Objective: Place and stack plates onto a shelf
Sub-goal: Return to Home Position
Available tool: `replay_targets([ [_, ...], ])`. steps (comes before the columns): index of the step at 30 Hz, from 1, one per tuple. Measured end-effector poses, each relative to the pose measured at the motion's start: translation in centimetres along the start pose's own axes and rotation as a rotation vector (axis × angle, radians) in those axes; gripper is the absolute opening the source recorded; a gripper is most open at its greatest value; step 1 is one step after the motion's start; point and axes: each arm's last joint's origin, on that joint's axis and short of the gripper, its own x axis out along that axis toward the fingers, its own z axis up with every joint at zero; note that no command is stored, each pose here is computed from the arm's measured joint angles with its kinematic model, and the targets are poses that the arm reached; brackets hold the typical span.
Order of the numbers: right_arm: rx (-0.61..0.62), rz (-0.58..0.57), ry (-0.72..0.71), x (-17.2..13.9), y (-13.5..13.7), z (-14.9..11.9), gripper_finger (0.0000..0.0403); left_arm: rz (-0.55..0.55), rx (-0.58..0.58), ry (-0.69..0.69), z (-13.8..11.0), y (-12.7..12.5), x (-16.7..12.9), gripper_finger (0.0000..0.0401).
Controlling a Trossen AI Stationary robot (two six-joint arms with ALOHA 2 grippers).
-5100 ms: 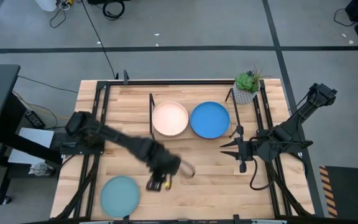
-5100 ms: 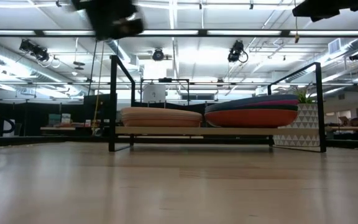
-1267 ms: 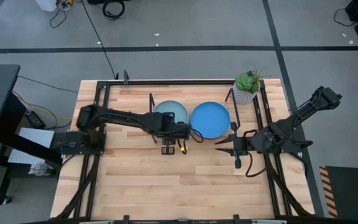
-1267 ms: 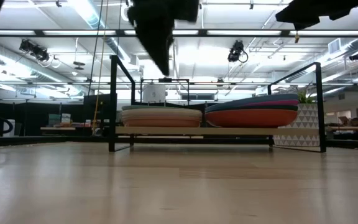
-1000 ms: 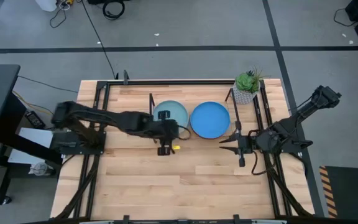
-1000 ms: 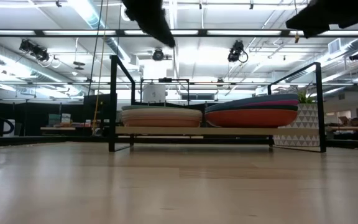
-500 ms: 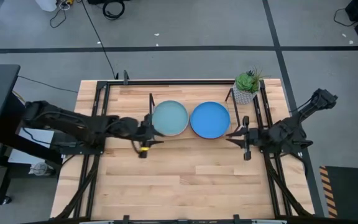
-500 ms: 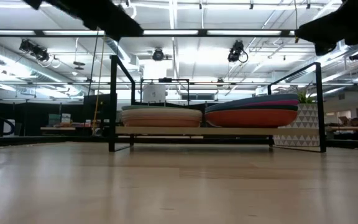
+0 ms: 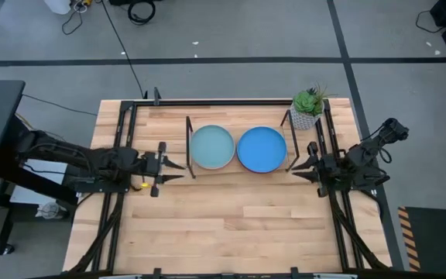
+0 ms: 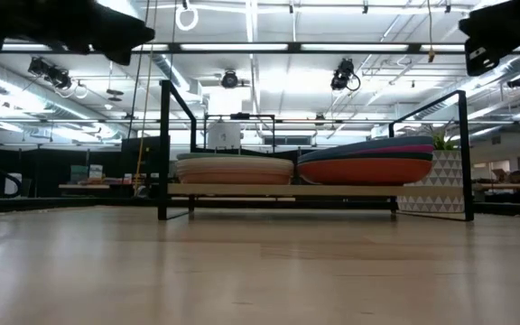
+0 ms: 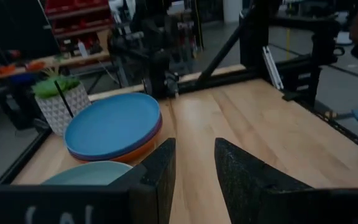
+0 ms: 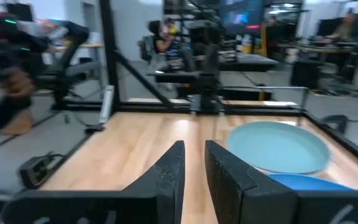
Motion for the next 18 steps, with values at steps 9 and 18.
replay_targets([
  [9, 0.007, 0.018, -0.077, -0.8, -0.4, -1.1, 0.0064, -0.038, 0.001, -0.107, -1.9, -0.7, -2.9, 0.0118],
  [18, 0.048, 0.125, -0.18, -0.7, 0.0, -0.9, 0.0054, -0.081, -0.017, -0.197, -3.7, -1.4, -4.9, 0.0118],
])
